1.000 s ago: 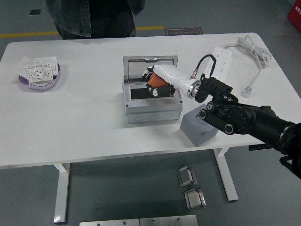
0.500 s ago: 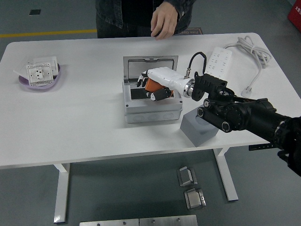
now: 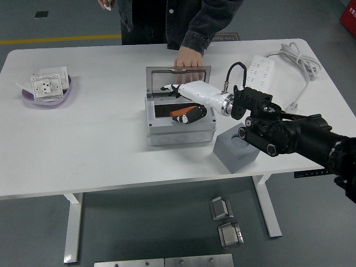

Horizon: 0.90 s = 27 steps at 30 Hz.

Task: Pick up the cylinder from the cube,place it in the box,flap close box

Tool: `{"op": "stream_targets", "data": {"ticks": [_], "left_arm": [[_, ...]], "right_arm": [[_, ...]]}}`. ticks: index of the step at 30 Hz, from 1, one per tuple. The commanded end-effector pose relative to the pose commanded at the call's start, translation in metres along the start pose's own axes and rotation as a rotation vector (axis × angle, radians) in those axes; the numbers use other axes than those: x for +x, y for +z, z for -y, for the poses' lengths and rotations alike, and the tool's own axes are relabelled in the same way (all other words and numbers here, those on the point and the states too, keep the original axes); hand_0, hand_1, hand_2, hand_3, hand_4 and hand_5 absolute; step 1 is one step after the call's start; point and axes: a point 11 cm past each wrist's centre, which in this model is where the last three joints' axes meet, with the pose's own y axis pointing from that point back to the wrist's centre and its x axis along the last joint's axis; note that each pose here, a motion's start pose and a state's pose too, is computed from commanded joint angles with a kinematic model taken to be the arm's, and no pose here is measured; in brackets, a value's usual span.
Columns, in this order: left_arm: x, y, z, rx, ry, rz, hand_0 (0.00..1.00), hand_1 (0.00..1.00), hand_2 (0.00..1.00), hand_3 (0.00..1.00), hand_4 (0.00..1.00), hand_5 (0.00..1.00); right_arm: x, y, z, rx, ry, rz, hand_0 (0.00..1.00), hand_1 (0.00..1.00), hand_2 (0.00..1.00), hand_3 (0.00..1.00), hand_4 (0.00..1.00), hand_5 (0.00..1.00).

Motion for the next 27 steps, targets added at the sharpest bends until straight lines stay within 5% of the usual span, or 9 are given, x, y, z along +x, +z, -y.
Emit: {"op": "stream_targets", "data": {"ticks": [8,13,19,27], "left_arm": [[-0.007,-0.008,0.001,0.014,-0.011,-0.01,0.662,0.664,0.567,0.603,0.622,0.252],[-0.007,-0.01,0.001,0.021,-0.011,-0.016,0.661,0.662,0.567,0.601,0.621,0.252],[-0.004,-0.006,0.0,0.014,-0.006,-0.017,0.66,0.662,0.568,0.602,0.621,0.251],[0.005,0.005,-0.001,-0.002,0.009,-0.008,0.661,0.662,0.567,0.601,0.612,0.243]], "right_arm": [[0.011,0.009,-0.021,-0.017,0.017,0.048,0.792,0.709,0.811,0.95,0.796,0.271],[0.052,-0.002,-0.029,0.016,0.075,0.056,0.788,0.702,0.807,0.943,0.797,0.286],[0.105,-0.014,-0.022,0.049,0.16,0.056,0.765,0.691,0.801,0.939,0.796,0.33],[0.116,-0.014,0.002,0.001,0.121,0.029,0.762,0.69,0.801,0.934,0.8,0.351]]}}
